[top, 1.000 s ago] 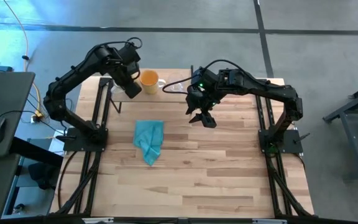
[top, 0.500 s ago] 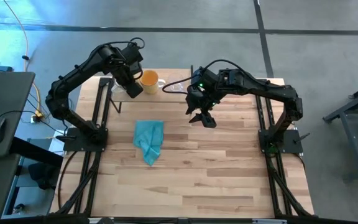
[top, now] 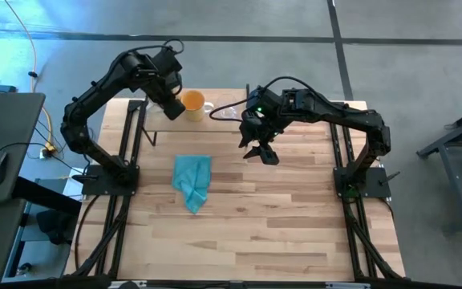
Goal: Stack small to large cups/mugs on shelf
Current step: Put the white mug on the shelf
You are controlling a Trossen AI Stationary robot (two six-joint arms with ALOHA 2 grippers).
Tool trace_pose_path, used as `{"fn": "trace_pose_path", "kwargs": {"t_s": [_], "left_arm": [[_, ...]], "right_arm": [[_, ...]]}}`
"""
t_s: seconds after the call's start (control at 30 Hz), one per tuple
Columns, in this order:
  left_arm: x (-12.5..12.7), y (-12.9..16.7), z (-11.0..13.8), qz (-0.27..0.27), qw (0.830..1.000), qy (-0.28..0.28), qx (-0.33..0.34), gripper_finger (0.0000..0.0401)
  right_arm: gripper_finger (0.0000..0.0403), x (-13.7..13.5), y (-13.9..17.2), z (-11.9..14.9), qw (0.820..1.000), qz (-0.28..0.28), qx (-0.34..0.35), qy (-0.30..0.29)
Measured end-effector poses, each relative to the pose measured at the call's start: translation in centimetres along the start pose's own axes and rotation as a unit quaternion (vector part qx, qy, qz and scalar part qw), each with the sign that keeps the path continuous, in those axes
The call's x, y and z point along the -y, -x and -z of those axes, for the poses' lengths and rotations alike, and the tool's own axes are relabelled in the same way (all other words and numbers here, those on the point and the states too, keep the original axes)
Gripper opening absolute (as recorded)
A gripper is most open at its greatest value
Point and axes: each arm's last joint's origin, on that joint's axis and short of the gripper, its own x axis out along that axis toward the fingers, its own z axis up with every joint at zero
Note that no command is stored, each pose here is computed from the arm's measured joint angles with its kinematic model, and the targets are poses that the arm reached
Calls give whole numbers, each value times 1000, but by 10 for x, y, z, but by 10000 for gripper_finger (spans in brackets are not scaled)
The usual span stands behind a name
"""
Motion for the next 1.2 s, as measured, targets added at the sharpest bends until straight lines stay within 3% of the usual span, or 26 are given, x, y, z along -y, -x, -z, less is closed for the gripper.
{"fn": "trace_pose_path", "kwargs": {"t_s": [0.37,0.87,1.2], "left_arm": [[4,-26,-1,6,999,-5,-48,4],[5,-28,-1,15,998,-5,-53,3],[5,-29,-1,28,998,-3,-56,28]], "right_arm": [[181,0,0,1,1000,-3,-5,-11],[181,-1,0,1,1000,-4,-6,-15],[181,-1,0,1,1000,-4,-6,-13]]}}
